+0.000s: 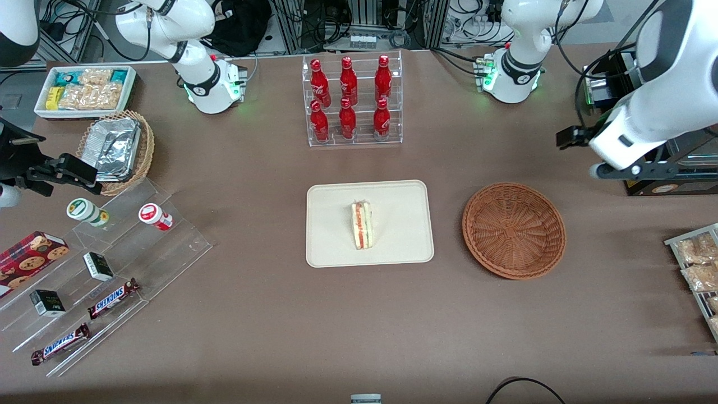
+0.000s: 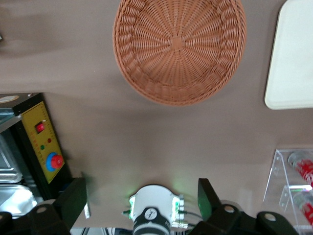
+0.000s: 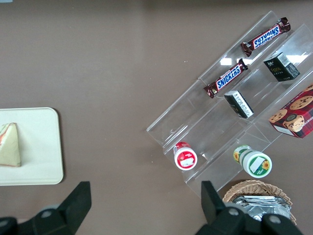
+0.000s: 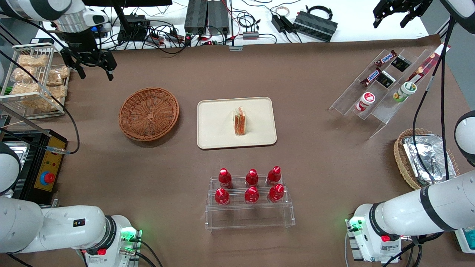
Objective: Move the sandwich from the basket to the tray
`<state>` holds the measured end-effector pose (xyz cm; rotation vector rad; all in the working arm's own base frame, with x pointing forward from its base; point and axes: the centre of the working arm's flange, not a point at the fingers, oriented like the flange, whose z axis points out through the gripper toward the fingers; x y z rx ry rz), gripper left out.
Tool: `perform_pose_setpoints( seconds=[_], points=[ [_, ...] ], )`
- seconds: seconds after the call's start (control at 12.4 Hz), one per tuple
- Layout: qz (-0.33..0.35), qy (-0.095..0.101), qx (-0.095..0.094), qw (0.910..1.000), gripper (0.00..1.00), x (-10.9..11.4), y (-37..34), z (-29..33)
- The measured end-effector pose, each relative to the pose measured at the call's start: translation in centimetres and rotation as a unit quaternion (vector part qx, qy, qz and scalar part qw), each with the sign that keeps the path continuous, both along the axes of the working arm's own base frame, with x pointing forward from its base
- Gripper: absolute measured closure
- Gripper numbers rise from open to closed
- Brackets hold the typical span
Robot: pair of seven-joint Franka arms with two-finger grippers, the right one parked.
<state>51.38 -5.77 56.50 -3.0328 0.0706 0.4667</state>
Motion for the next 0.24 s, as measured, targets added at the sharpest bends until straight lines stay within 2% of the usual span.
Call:
perform_pose_setpoints(
  seconds=[0.24],
  points=[
    [0.011,-0.013,-0.004,0.9999,0.0,0.2,2.0,1.5]
  ],
)
